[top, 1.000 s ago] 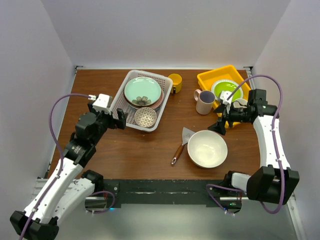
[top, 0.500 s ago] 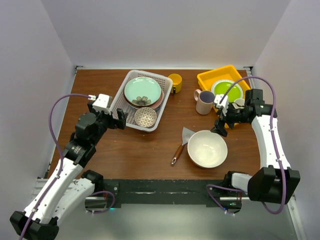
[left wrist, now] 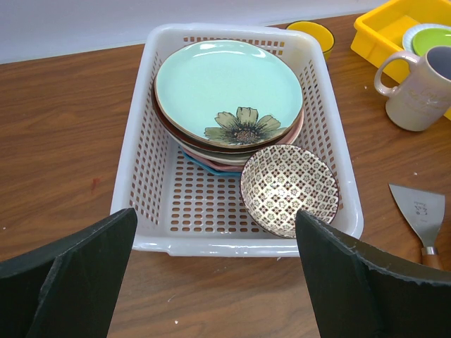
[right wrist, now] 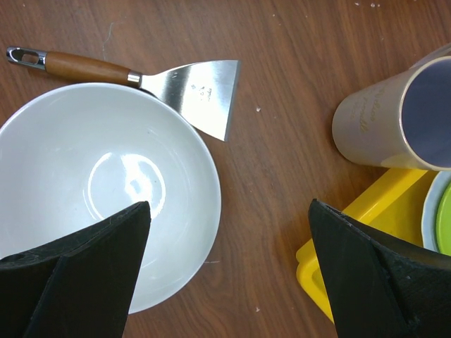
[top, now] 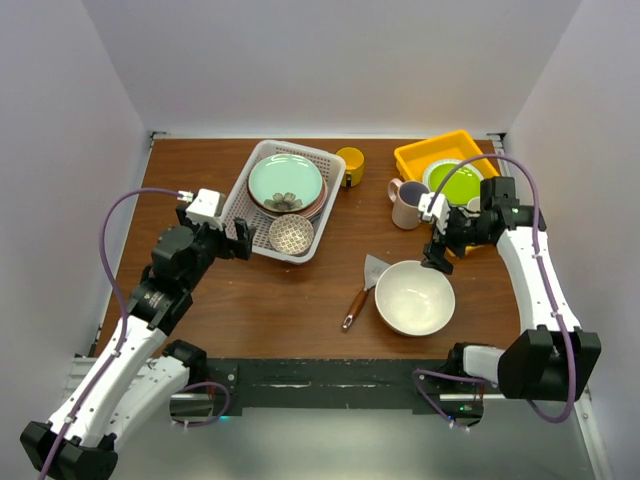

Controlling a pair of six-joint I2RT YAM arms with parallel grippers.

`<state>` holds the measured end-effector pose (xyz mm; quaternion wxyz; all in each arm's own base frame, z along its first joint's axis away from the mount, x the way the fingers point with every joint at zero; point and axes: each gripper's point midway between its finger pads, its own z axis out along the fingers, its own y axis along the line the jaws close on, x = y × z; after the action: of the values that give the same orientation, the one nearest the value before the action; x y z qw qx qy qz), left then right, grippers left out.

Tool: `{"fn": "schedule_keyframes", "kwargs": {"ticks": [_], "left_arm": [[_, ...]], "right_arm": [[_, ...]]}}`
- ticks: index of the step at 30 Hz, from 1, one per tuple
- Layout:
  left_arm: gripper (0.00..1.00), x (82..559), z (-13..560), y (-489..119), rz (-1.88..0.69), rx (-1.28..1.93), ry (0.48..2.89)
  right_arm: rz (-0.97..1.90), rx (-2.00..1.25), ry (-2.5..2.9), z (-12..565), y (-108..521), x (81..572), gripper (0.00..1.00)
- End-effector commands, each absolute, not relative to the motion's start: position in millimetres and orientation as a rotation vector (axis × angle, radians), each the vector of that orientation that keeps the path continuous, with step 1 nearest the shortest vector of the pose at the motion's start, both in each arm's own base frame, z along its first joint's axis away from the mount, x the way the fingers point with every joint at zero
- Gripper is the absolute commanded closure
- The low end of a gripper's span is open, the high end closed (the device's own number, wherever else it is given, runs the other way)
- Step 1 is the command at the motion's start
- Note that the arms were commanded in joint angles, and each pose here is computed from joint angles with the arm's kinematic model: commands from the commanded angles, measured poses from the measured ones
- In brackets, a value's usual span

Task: Place the mixed dishes into the plastic bin
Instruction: Pick up the bowl from the center of the board.

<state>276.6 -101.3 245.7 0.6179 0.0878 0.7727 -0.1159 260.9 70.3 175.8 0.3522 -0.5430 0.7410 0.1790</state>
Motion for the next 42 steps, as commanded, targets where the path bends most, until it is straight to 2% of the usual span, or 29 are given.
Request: {"fn": "schedule_keyframes", "kwargs": {"ticks": [1,17,23,29,32,33,36,37,39,40,42], "left_arm": [[0.0,278.7,257.0,-101.6,-0.265,0.207,1.732],[0.0,278.3,257.4,-102.0,-0.267,0.21,1.731],[0.0,278.3,257.5,-101.6,-0.265,0.21,1.729],[0.0,278.0,257.7,-104.1,-0.276,0.221,1.727],[0.0,276.4,259.7,-109.1,-0.302,0.244,1.713],[0.0,275.2,258.8,-113.9,-0.327,0.266,1.713],[0.0,272.4,258.6,-124.0,-0.376,0.313,1.707],[0.0,271.9,259.7,-125.8,-0.386,0.32,1.702],[0.0,270.5,259.7,-130.4,-0.408,0.342,1.698],[0.0,270.4,258.9,-131.3,-0.414,0.347,1.699],[0.0,269.4,258.8,-134.8,-0.432,0.362,1.695]], "right_arm": [[0.426,-1.452,1.908,171.4,70.9,266.3,0.02],[0.338,-1.653,1.966,114.4,79.4,270.5,0.02],[0.297,-1.716,1.985,94.8,78.6,276.5,0.07],[0.317,-1.807,1.991,72.4,81.0,270.8,0.17],[0.398,-1.853,1.997,63.1,86.1,261.7,0.3],[0.414,-1.871,1.99,61.8,86.9,260.0,0.38],[0.453,-1.897,2.008,54.6,86.6,255.2,0.54],[0.459,-1.904,2.005,53.9,87.1,254.2,0.66],[0.469,-1.912,2.009,53.0,86.3,252.3,0.77],[0.475,-1.919,2.003,53.4,87.0,251.3,0.87],[0.481,-1.927,1.999,55.6,87.0,250.3,0.99]]}}
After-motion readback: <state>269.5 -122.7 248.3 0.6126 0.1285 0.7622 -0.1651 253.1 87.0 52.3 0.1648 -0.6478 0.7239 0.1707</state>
